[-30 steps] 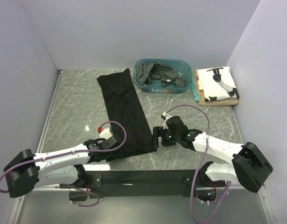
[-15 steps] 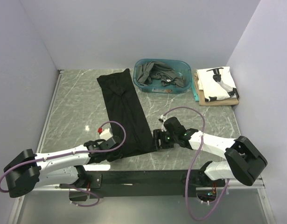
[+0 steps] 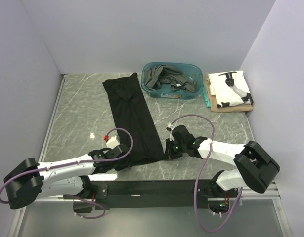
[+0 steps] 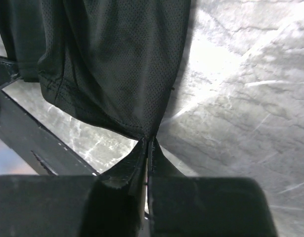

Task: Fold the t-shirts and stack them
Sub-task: Fold the tshirt

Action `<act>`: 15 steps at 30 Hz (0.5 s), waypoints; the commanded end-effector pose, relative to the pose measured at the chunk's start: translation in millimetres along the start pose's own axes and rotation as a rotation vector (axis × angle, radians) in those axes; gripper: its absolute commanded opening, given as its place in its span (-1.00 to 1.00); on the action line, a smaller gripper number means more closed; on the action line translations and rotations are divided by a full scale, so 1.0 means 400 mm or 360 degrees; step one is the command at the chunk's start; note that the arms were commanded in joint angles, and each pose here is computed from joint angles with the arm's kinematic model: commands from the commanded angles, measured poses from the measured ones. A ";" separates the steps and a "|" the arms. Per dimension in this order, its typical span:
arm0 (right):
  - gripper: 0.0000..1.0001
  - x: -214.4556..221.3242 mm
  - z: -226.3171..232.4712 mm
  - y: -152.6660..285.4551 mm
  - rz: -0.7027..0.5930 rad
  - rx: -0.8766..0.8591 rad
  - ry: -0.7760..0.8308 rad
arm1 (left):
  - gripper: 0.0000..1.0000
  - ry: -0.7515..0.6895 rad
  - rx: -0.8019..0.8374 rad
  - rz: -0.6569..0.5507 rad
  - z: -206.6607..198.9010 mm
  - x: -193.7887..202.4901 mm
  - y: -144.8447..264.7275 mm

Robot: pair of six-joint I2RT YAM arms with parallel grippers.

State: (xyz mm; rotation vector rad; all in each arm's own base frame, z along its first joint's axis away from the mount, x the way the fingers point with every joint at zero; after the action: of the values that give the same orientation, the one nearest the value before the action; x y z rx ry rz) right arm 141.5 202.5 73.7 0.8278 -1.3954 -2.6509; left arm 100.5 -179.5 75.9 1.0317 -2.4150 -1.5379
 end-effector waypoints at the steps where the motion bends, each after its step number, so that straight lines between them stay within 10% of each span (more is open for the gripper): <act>1: -1.00 -0.009 -0.002 0.009 -0.0064 0.0043 0.0037 | -0.99 0.0035 -0.0021 0.0040 0.026 0.013 -0.009; 15: -1.00 0.037 0.018 0.047 -0.0109 -0.0066 0.0047 | -0.99 -0.0059 -0.0094 0.0140 0.015 0.063 0.021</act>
State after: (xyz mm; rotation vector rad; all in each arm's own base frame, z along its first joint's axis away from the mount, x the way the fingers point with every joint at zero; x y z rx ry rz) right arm 130.0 191.3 79.8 0.9008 -1.3809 -2.6775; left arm 88.4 -193.3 76.4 0.9505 -2.4680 -1.4925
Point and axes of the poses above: each gripper's point midway between its finger pads, its own y axis back along the fingers, its own z axis along the line the jaws close on, x = y × z, the point moved 7 cm from there along y, back along the fingers, and after that the axes turned 11 degrees about y, right-handed, at the moved point
